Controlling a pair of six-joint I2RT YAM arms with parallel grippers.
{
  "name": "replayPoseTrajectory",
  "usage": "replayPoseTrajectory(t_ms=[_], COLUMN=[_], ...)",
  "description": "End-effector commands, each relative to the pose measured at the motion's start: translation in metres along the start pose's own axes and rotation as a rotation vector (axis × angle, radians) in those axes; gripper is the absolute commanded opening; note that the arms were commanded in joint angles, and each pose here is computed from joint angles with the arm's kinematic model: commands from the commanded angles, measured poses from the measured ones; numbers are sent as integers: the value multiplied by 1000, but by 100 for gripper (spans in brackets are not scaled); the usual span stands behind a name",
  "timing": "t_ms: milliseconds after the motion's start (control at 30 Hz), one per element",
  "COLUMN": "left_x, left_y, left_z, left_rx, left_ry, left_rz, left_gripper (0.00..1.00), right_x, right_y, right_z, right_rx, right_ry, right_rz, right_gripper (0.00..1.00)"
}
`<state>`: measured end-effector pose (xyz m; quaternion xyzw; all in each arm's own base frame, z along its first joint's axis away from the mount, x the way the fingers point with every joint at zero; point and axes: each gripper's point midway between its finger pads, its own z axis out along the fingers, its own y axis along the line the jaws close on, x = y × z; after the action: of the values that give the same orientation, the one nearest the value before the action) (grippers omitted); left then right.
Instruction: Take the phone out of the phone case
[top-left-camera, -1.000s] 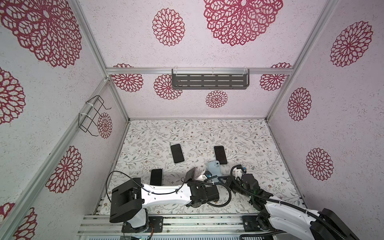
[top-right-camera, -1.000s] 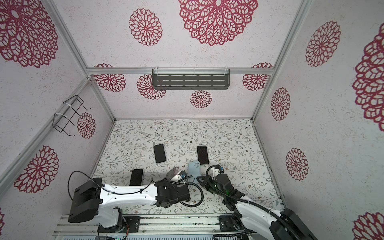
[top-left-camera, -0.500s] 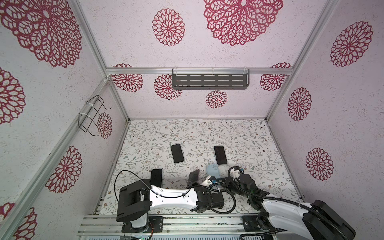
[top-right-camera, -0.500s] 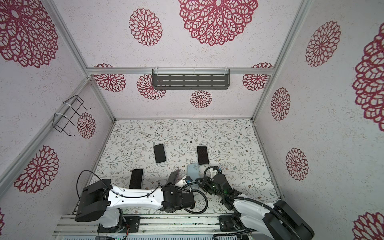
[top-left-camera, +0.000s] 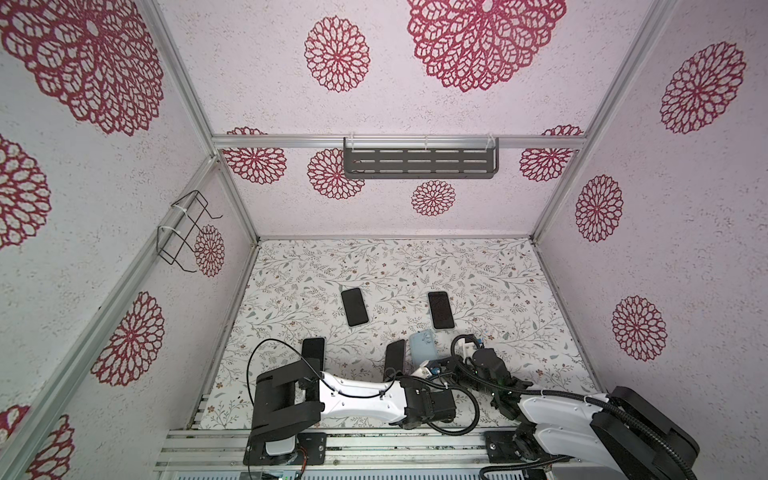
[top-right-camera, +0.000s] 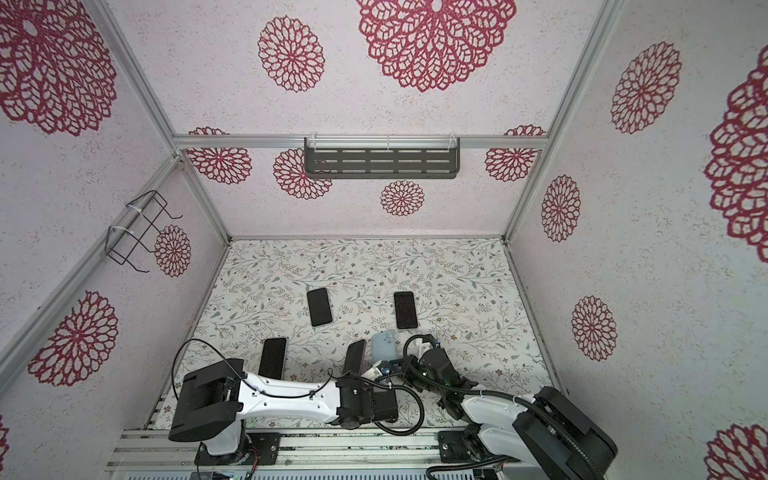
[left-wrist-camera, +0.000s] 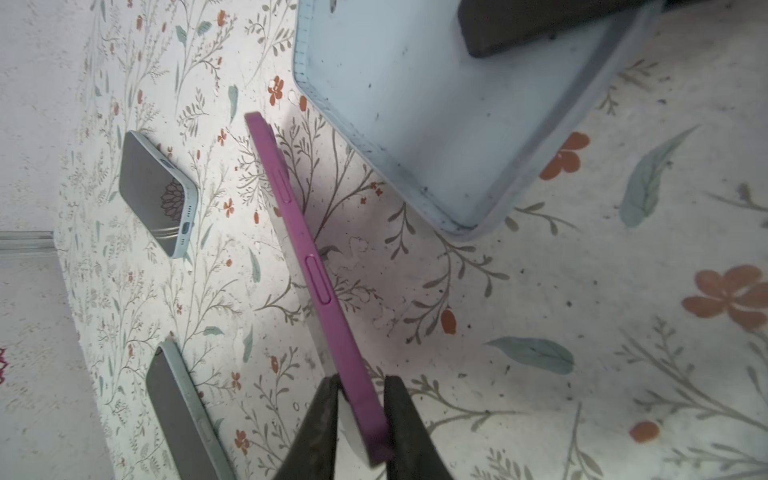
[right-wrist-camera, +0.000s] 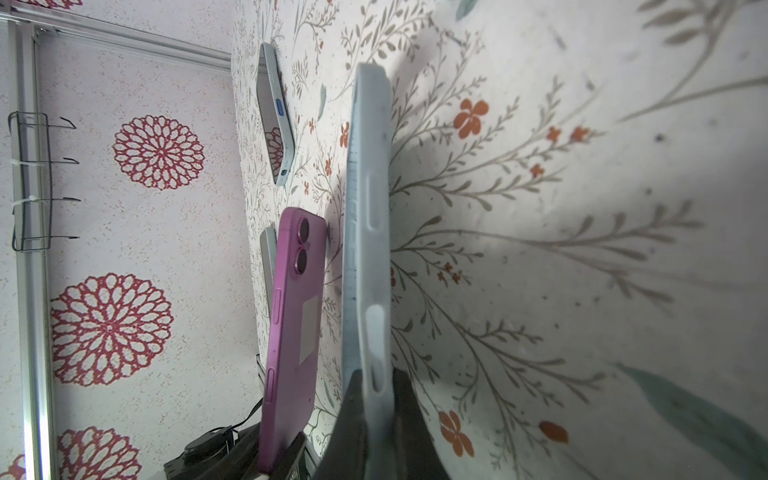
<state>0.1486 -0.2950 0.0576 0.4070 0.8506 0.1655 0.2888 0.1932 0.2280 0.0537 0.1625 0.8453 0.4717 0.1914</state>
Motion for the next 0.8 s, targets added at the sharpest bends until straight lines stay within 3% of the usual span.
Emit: replayPoseTrajectory(t_ms=[0,100,467,633,767], left_x=[-3,-5,-13,-19,-11], left_y=[-18,-18,-4,43,102], left_z=[1,2,1,-5,-11], left_rx=[64,65,66,57,49], left_ry=[-8,-14,-46,-87,-135], left_rz=[-38,-53,-157,-344,-573], left_gripper=[23,26,62,70,76], right_x=[1,2,3,7,11], right_y=[6,3,-22,-20,-18], right_z=[0,0,-9,-7,1], right_rx=[-30,-20,78,82,97], right_ry=[-5,-4,-51,-58,-58], right_rz=[0,0,7,-6,-20], right_gripper=[0,0,0,0,0])
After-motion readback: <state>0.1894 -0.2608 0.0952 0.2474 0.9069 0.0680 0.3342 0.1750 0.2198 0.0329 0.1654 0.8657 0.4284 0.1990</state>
